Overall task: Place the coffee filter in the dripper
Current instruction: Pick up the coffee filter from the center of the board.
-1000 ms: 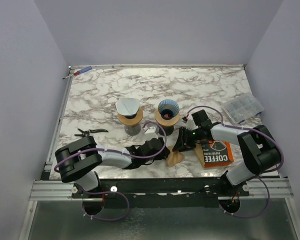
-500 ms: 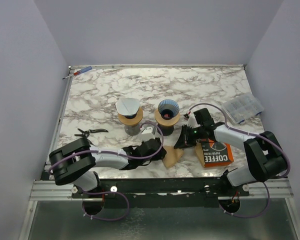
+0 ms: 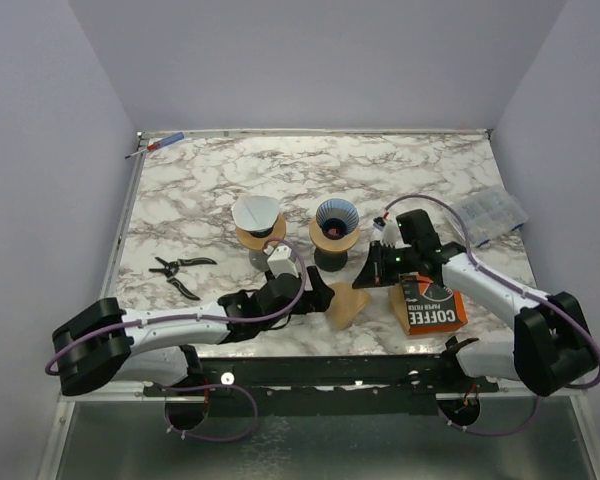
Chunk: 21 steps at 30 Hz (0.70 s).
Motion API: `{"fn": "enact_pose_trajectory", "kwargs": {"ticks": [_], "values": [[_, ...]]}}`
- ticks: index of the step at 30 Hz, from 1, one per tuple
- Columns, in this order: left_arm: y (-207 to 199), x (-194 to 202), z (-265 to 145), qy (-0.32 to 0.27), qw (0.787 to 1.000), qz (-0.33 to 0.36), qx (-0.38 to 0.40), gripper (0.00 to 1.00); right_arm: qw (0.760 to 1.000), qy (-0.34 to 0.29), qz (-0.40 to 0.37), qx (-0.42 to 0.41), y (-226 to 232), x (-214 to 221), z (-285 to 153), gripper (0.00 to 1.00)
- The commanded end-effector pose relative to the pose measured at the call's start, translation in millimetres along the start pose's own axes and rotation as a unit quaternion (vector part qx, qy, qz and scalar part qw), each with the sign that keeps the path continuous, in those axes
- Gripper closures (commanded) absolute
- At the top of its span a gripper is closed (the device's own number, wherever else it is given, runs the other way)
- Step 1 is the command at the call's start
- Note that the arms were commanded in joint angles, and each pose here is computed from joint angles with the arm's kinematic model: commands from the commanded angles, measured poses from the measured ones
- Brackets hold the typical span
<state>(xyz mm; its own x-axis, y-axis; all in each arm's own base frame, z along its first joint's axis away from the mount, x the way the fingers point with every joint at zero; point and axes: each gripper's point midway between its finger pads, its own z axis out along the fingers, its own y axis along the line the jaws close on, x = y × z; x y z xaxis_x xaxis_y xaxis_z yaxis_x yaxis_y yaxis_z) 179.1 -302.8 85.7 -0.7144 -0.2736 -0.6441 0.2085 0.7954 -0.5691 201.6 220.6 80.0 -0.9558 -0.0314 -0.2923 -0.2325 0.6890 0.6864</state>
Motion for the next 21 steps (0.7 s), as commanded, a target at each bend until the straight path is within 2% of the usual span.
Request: {"fn": "enact_pose_trajectory", "kwargs": {"ticks": [1, 6, 9, 13, 17, 21], "values": [[4, -21, -16, -0.032, 0.999, 0.027, 0.000, 0.09, 0.997, -0.043, -0.066, 0.008, 14, -12, -25, 1.00], [-12, -53, -31, -0.050, 0.996, 0.065, 0.023, 0.01, 0.985, -0.094, -0.138, -0.031, 46, -14, -57, 1.00], [-27, -75, -39, -0.059, 0.995, 0.073, 0.043, 0.01, 0.975, -0.107, -0.174, -0.088, 73, -8, -74, 1.00], [-55, -103, -56, -0.083, 0.989, 0.089, 0.085, 0.01, 0.962, -0.096, -0.200, -0.157, 97, 5, -84, 1.00], [-77, -128, -71, -0.104, 0.983, 0.102, 0.109, 0.01, 0.951, -0.096, -0.223, -0.192, 112, 9, -93, 1.00], [-87, -145, -80, -0.114, 0.979, 0.121, 0.113, 0.01, 0.937, -0.125, -0.253, -0.206, 130, -2, -108, 1.00]]}}
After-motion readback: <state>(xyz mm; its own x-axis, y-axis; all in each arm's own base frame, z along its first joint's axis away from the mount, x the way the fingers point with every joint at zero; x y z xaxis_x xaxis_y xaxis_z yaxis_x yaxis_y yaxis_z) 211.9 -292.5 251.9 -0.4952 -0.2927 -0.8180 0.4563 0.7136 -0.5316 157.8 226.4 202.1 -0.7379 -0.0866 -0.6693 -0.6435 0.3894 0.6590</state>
